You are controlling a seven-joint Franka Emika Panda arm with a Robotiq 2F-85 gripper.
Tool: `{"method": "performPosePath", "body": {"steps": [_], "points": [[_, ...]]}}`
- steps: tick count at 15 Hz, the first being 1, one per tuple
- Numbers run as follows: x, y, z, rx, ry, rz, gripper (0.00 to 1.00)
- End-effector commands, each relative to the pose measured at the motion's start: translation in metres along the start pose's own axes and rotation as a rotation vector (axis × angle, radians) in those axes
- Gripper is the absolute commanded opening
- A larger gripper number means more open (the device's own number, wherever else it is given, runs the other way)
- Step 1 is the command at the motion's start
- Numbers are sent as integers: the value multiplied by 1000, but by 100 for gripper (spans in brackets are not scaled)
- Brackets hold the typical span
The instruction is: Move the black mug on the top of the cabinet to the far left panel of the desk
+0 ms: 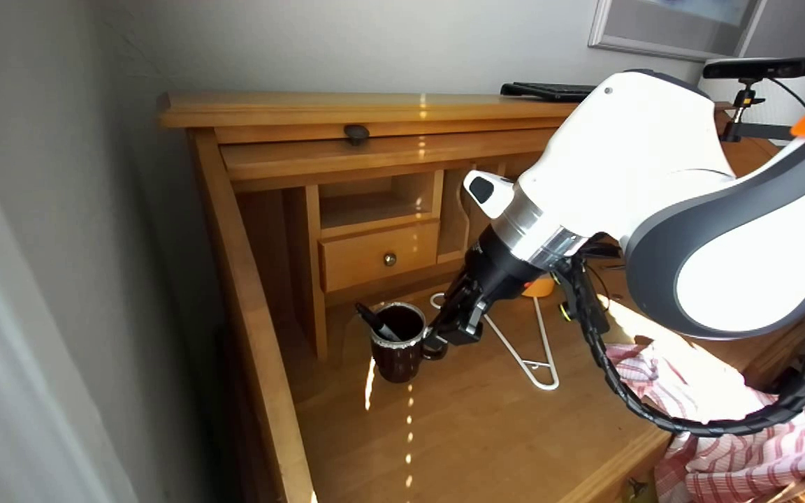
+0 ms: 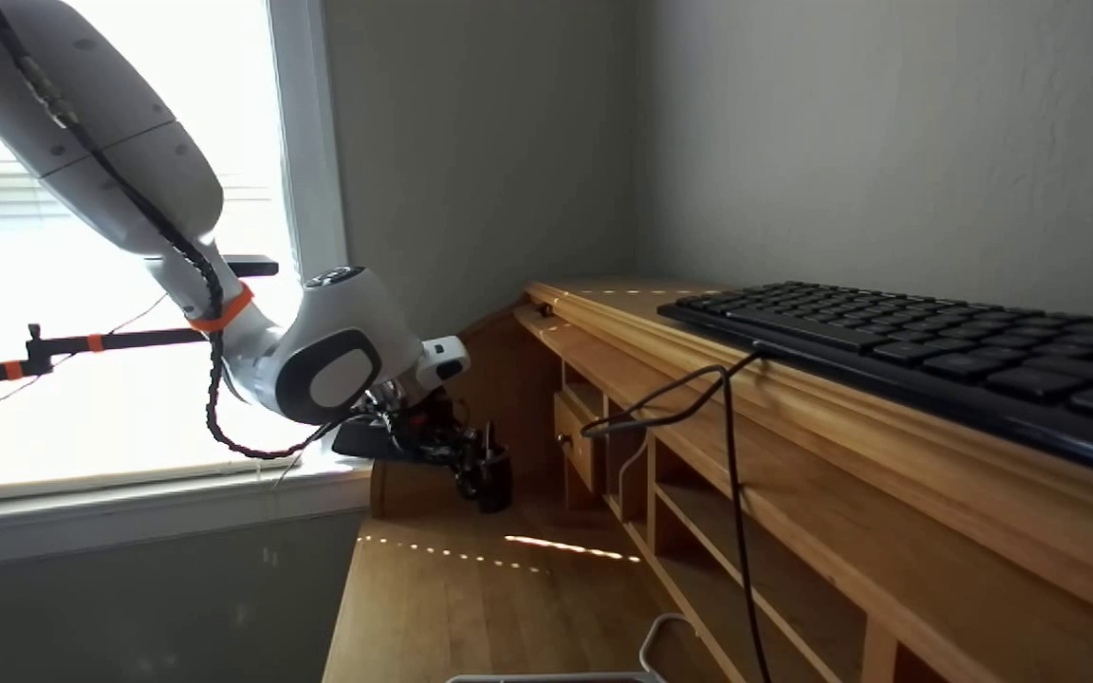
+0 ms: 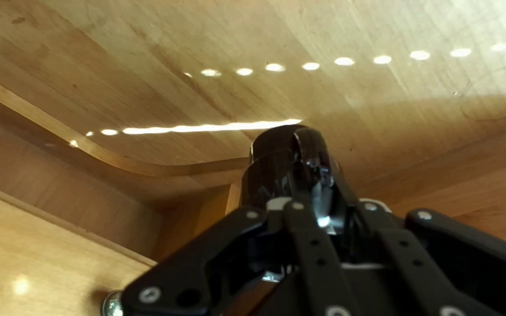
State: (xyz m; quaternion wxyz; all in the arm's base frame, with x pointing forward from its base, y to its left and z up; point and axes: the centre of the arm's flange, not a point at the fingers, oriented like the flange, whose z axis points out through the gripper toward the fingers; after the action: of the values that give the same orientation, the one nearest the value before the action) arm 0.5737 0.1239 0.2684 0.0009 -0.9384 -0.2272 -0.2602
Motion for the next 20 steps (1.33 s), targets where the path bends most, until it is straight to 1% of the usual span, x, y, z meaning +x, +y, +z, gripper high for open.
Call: {"method": "performPosePath", "body": {"steps": [1, 4, 7, 13, 17, 20], "points": [[13, -6, 11, 8, 24, 23, 4], [32, -10, 28, 17, 43, 69, 4], [46, -7, 45, 20, 51, 120, 4], [65, -10, 74, 42, 72, 166, 4], [74, -6, 87, 24, 84, 189, 4], [81, 1, 95, 24, 85, 249, 4]]}}
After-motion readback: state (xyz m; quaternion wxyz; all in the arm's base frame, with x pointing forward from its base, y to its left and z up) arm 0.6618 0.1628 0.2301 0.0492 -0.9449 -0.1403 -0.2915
